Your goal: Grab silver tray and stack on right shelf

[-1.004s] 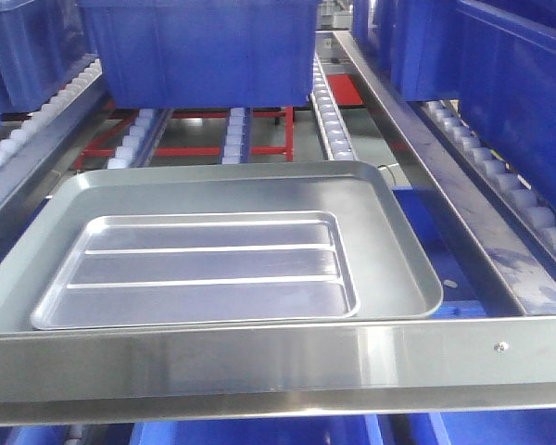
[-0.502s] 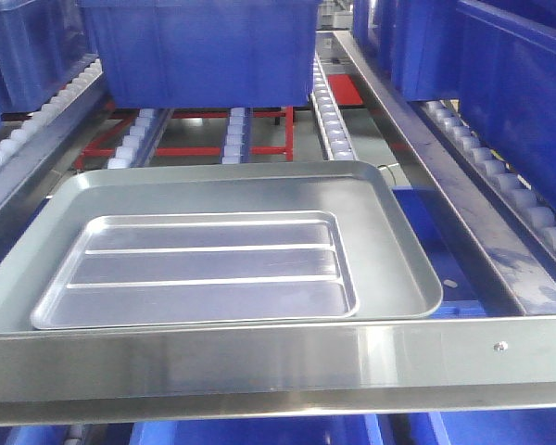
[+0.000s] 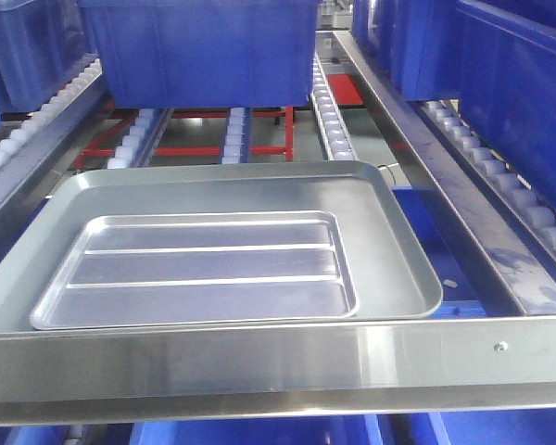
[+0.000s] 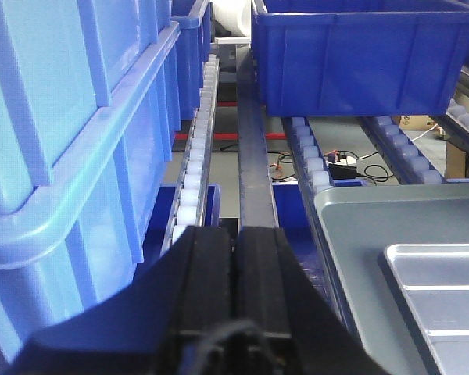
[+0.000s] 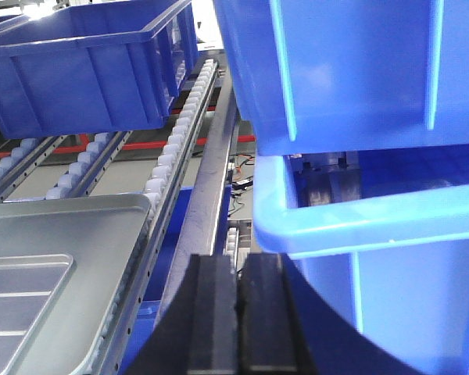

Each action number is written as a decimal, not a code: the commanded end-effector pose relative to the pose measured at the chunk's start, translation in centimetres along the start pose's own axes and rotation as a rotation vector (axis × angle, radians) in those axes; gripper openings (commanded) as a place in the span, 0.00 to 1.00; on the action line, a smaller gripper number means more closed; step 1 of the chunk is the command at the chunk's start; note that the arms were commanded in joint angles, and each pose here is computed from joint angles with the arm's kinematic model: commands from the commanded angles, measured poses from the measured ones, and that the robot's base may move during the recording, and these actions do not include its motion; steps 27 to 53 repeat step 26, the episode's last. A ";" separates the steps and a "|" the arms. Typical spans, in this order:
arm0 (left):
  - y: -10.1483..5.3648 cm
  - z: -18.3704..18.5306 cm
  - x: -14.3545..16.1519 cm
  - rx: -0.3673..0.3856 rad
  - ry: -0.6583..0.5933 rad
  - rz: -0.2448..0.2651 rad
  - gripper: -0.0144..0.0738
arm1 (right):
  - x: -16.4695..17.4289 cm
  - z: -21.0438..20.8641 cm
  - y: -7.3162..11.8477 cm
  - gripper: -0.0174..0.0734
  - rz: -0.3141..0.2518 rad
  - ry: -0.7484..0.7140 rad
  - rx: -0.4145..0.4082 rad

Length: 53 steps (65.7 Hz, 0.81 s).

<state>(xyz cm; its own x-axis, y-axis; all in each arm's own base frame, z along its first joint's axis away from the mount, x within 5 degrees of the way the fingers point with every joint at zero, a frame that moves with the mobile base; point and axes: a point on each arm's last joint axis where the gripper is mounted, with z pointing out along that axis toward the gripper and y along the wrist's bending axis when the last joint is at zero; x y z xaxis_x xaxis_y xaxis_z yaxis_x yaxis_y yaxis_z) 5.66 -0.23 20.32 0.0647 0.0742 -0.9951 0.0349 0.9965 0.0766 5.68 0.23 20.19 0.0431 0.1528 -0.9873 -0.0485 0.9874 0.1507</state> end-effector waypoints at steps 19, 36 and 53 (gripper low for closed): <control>0.0 -0.1 0.0 -0.008 -0.073 -0.008 0.06 | -0.9 -0.2 0.1 0.25 -0.011 -0.103 -0.013; 0.0 -0.1 0.0 -0.008 -0.073 -0.008 0.06 | -0.9 -0.2 0.1 0.25 -0.011 -0.103 -0.013; 0.0 -0.1 0.0 -0.008 -0.073 -0.008 0.06 | -0.9 -0.2 0.1 0.25 -0.011 -0.103 -0.013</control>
